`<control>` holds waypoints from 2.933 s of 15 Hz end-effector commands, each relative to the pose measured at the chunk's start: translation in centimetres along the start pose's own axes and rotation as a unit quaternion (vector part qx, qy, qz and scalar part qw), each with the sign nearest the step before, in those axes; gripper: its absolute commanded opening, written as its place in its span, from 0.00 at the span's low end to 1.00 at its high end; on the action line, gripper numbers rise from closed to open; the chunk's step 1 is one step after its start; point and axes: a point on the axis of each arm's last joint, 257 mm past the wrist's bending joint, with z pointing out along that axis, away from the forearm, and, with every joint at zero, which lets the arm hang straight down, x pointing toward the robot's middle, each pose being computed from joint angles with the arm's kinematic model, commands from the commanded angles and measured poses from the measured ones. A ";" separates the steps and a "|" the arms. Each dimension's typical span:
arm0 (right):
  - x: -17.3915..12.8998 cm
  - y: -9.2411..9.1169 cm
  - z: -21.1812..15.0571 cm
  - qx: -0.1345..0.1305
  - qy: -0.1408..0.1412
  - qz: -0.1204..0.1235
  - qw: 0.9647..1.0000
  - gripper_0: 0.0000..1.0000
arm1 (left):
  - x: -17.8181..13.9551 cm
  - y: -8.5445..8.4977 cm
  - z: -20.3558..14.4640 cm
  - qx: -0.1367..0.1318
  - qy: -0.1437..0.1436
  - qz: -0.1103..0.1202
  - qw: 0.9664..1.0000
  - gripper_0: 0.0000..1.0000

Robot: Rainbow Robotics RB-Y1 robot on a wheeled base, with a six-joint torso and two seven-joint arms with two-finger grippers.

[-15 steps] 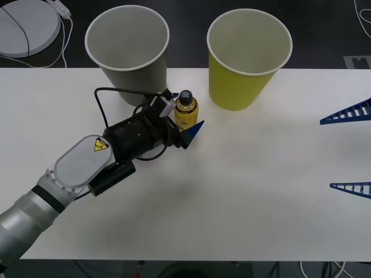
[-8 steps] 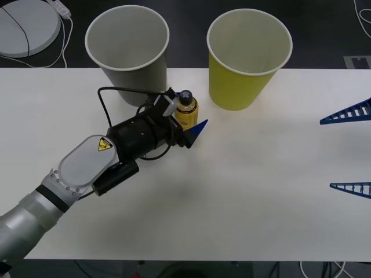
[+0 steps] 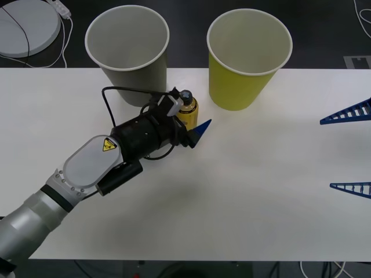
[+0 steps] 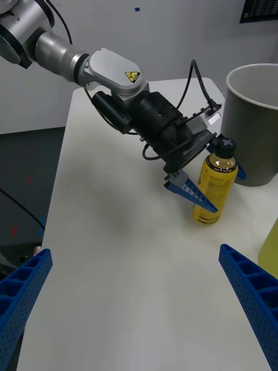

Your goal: Put the can into the green bin and the plastic bottle into the gray bin

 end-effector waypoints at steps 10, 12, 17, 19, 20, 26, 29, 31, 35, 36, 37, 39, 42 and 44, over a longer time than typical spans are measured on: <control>0.0 0.0 0.0 0.000 0.000 0.000 1.000 1.00 | 0.0 -0.1 0.4 0.001 0.002 0.002 1.000 0.00; 0.0 0.0 0.0 0.000 0.000 0.000 1.000 1.00 | 0.0 -0.1 0.3 0.000 0.002 0.001 1.000 0.00; 0.0 0.0 0.0 0.000 0.000 0.000 1.000 1.00 | 0.1 -0.1 0.3 0.000 0.003 0.000 1.000 0.00; 0.0 0.0 0.0 0.000 0.000 0.000 1.000 1.00 | -0.1 0.1 0.2 0.000 0.001 0.001 1.000 0.00; 0.0 0.0 0.0 0.000 0.000 0.000 1.000 1.00 | -0.2 0.1 0.1 0.000 0.000 0.002 1.000 0.00; 0.0 0.0 0.0 0.000 0.000 0.000 1.000 1.00 | -1.1 0.4 -0.2 0.007 -0.006 -0.007 1.000 0.00; 0.0 0.0 0.0 0.000 0.000 0.000 1.000 1.00 | -1.3 0.4 -0.4 0.015 -0.005 -0.011 1.000 0.00; 0.0 0.0 0.0 0.000 0.000 0.000 1.000 1.00 | -1.3 0.5 -0.5 0.015 -0.004 -0.014 1.000 0.00; 0.0 0.0 0.0 0.000 0.000 0.000 1.000 1.00 | -1.0 1.1 -1.1 0.015 -0.001 -0.025 1.000 0.00; 0.0 0.0 0.0 0.000 0.000 0.000 1.000 1.00 | -1.0 1.2 -1.2 0.015 -0.001 -0.027 1.000 0.00; 0.0 0.0 0.0 0.000 0.000 0.000 1.000 1.00 | -0.9 1.3 -1.3 0.014 0.000 -0.027 1.000 0.00; 0.0 0.0 0.0 0.000 0.000 0.000 1.000 1.00 | -0.8 1.1 -1.8 0.015 0.000 -0.028 0.999 0.00; 0.0 0.0 0.0 0.000 0.000 0.000 1.000 1.00 | -0.6 1.1 -2.5 0.008 -0.001 -0.032 0.999 0.00; 0.0 0.0 0.0 0.000 0.000 0.000 1.000 1.00 | -0.6 1.1 -3.3 0.002 -0.004 -0.033 0.999 0.00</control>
